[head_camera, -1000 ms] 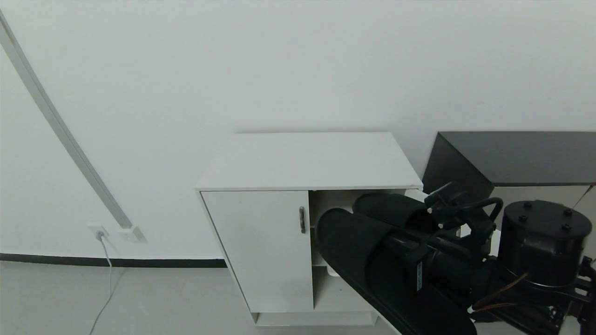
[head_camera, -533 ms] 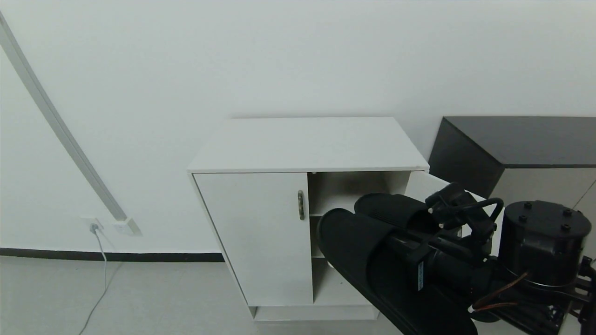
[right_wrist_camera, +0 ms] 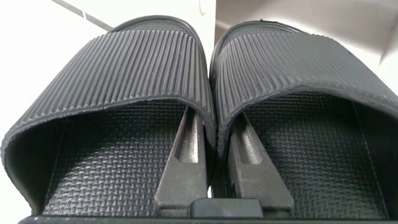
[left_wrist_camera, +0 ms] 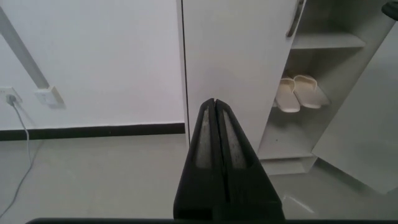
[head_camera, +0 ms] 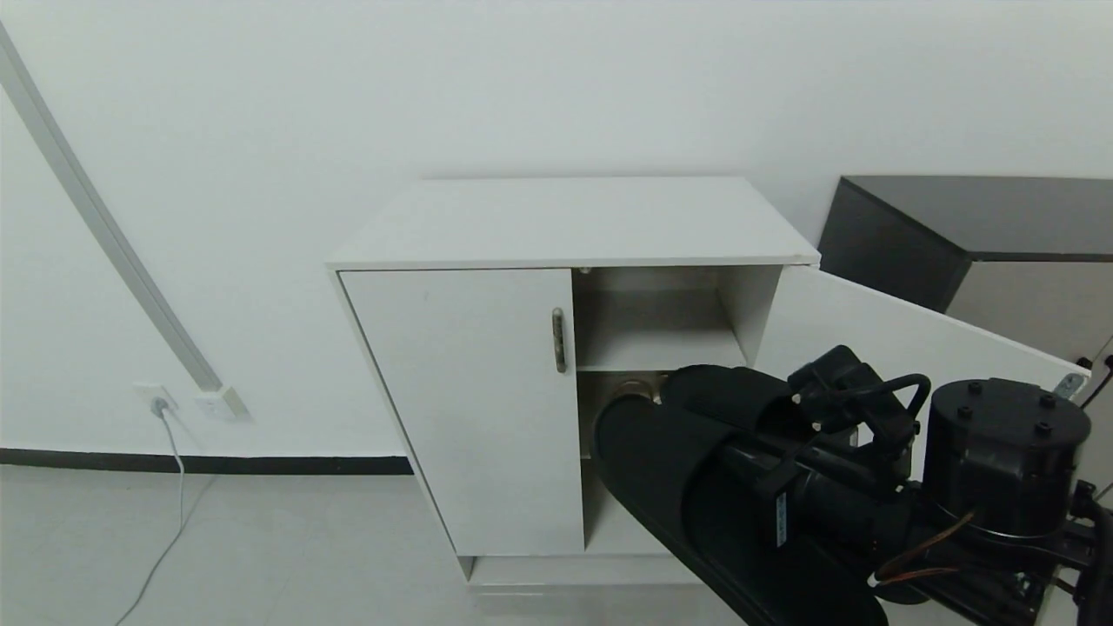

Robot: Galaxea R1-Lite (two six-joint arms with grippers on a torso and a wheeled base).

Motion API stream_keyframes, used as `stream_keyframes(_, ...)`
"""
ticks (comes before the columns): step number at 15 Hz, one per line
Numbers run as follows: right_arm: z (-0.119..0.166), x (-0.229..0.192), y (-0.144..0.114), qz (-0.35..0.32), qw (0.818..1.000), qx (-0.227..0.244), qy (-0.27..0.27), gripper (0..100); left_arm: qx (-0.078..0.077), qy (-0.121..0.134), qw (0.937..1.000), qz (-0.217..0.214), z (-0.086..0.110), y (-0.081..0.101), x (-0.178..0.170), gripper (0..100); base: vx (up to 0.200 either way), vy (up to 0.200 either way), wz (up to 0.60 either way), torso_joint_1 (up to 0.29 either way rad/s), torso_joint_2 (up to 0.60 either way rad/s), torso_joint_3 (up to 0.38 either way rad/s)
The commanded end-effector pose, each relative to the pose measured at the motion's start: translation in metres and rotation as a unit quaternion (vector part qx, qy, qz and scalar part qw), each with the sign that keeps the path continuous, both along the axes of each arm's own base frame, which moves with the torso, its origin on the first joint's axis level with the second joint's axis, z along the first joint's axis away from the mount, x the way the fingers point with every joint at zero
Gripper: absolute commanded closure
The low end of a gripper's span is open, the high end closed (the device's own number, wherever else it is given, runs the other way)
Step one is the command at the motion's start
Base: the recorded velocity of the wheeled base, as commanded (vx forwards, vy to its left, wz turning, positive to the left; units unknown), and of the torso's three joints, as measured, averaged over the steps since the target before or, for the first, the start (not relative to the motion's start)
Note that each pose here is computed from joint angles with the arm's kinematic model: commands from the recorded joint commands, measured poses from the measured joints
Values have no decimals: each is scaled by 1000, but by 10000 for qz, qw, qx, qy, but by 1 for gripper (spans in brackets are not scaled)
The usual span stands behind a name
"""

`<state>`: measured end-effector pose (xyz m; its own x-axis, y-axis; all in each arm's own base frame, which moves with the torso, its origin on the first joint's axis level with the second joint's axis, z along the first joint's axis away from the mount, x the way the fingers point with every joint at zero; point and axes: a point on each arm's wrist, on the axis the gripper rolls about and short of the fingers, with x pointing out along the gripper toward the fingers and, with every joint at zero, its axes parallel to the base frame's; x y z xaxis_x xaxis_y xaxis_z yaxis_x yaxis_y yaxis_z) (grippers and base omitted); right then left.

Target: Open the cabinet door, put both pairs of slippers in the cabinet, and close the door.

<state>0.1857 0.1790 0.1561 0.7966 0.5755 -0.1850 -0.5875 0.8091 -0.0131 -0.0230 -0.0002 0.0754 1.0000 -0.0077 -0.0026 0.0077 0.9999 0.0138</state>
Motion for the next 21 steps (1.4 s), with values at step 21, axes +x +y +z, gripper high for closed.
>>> stream_keyframes(21,-16,1,1,-48,9998,-119,148,100,-8,10,10000,0,0,0,0,100,0,0,0,-92,400,305)
